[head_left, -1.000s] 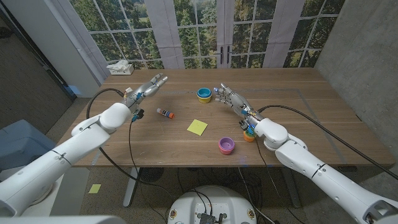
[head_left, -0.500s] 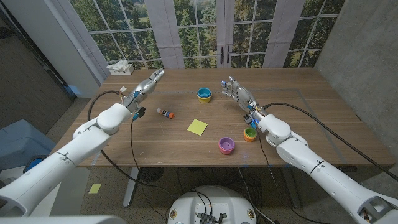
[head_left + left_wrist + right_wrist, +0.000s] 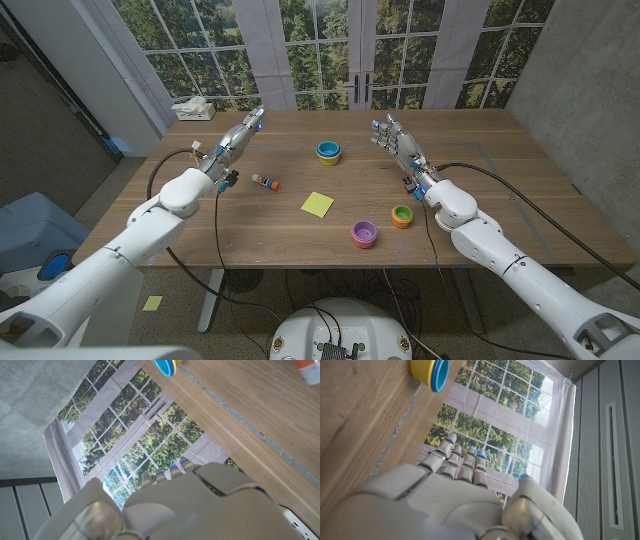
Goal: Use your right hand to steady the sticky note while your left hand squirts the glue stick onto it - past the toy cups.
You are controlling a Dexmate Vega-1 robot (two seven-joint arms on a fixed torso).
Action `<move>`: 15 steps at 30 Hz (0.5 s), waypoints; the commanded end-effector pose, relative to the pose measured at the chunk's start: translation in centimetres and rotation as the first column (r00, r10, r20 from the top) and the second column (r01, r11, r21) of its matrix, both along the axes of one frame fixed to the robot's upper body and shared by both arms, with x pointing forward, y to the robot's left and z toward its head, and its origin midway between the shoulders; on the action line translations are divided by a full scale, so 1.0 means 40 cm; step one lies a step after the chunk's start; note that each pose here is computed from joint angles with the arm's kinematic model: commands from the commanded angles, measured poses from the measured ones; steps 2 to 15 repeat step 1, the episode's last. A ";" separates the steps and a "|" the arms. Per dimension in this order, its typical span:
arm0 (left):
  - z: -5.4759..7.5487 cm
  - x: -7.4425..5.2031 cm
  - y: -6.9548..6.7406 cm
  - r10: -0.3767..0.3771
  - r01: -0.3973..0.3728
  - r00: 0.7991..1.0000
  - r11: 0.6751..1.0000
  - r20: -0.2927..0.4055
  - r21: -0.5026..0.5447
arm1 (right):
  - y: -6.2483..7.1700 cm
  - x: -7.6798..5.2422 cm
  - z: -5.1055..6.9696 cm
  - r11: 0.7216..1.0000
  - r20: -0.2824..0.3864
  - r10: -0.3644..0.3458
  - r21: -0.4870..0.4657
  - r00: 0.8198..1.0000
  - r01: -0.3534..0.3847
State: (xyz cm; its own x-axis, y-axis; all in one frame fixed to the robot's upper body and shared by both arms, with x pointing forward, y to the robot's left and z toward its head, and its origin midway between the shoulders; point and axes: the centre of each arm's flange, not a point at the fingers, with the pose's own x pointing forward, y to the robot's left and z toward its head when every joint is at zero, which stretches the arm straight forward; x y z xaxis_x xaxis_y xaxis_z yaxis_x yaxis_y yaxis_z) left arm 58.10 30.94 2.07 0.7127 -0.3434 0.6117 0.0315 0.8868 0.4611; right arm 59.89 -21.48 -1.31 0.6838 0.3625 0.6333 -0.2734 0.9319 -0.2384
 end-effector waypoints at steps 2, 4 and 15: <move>-0.013 -0.001 -0.012 -0.111 0.111 0.994 0.983 0.009 -0.145 | -0.098 0.000 0.005 0.987 0.063 -0.044 0.160 0.997 0.034; -0.013 -0.001 -0.012 -0.111 0.111 0.994 0.983 0.009 -0.145 | -0.098 0.000 0.005 0.987 0.063 -0.044 0.160 0.997 0.034; -0.013 -0.001 -0.012 -0.111 0.111 0.994 0.983 0.009 -0.145 | -0.098 0.000 0.005 0.987 0.063 -0.044 0.160 0.997 0.034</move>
